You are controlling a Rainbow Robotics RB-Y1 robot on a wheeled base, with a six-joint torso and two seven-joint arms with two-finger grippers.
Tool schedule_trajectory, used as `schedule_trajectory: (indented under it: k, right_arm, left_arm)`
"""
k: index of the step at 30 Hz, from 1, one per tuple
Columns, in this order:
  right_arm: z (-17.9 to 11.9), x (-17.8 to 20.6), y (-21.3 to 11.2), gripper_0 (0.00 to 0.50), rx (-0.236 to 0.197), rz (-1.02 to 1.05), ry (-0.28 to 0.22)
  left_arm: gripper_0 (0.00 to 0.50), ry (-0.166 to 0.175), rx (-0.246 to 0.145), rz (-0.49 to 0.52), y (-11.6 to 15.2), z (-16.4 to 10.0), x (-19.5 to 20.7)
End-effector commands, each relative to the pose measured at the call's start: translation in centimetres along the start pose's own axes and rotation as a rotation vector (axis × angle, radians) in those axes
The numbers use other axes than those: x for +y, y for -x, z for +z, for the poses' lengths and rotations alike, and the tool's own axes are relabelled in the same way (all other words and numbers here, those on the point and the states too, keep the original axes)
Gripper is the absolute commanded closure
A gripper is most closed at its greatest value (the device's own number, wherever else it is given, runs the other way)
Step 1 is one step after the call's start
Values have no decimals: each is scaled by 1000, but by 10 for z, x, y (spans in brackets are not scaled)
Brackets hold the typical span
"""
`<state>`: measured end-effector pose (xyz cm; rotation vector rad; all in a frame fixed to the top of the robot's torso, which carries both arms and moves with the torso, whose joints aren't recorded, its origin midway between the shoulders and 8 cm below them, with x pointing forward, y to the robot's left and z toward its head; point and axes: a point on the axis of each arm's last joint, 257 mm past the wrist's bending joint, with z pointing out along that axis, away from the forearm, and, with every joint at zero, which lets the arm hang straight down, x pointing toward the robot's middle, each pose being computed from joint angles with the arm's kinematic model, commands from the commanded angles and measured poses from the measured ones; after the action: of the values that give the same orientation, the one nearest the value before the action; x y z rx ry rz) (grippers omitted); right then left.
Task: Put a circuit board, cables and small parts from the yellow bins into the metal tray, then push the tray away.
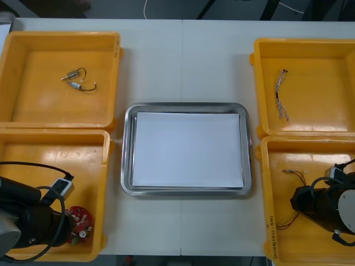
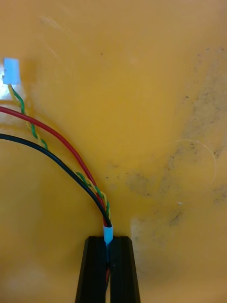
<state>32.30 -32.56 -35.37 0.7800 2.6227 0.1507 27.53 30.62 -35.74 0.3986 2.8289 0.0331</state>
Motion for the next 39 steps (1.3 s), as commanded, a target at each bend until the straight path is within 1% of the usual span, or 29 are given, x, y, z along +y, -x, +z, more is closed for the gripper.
schedule_trajectory:
  k: [1,3,5,7,8,10,12,14,21,25,26,28,29,30,32,34,39]
  right_arm:
    - [-2,4,-17,500,39,43,-4]
    - [-6,4,-16,500,39,46,-1]
    - [-12,3,-12,500,27,43,0]
    - [-16,2,-9,500,22,44,-1]
    - [-20,2,-5,500,13,42,0]
    - [-26,1,1,500,2,41,0]
    - [-36,1,8,500,-7,33,-4]
    - [-44,0,13,500,-10,28,-10]
    - [-79,-2,33,500,-26,-16,-36]
    - [-97,-4,42,500,-37,-46,-51]
    - [-103,0,49,500,-60,-58,-40]
    - [-110,4,59,500,-89,-68,-30]
    - [-118,9,70,500,-122,-79,-15]
    - [-121,10,73,500,-132,-82,-12]
    - [-134,13,86,500,-177,-109,-5]
    - [-143,15,95,500,-205,-135,0]
    - [-160,10,105,500,-215,-190,25]
  left_arm:
    - [499,54,-43,58,29,-31,31]
    - [498,45,-45,39,34,-41,33]
    - [499,38,-49,27,42,-52,34]
    - [499,32,-46,21,46,-61,34]
    - [500,29,-44,14,49,-67,35]
    - [500,22,-47,7,54,-76,34]
    - [500,13,-59,4,63,-89,32]
    - [499,11,-67,6,70,-99,30]
    - [499,31,-92,39,96,-130,19]
    - [498,25,-96,45,107,-142,10]
    - [498,17,-100,48,110,-145,5]
    - [499,6,-102,55,114,-150,0]
    - [498,-6,-101,63,118,-154,-7]
    - [500,-8,-102,67,119,-155,-9]
    - [499,-23,-131,95,131,-162,-21]
    - [500,-29,-144,116,139,-164,-31]
    - [500,-55,-155,161,152,-164,-57]
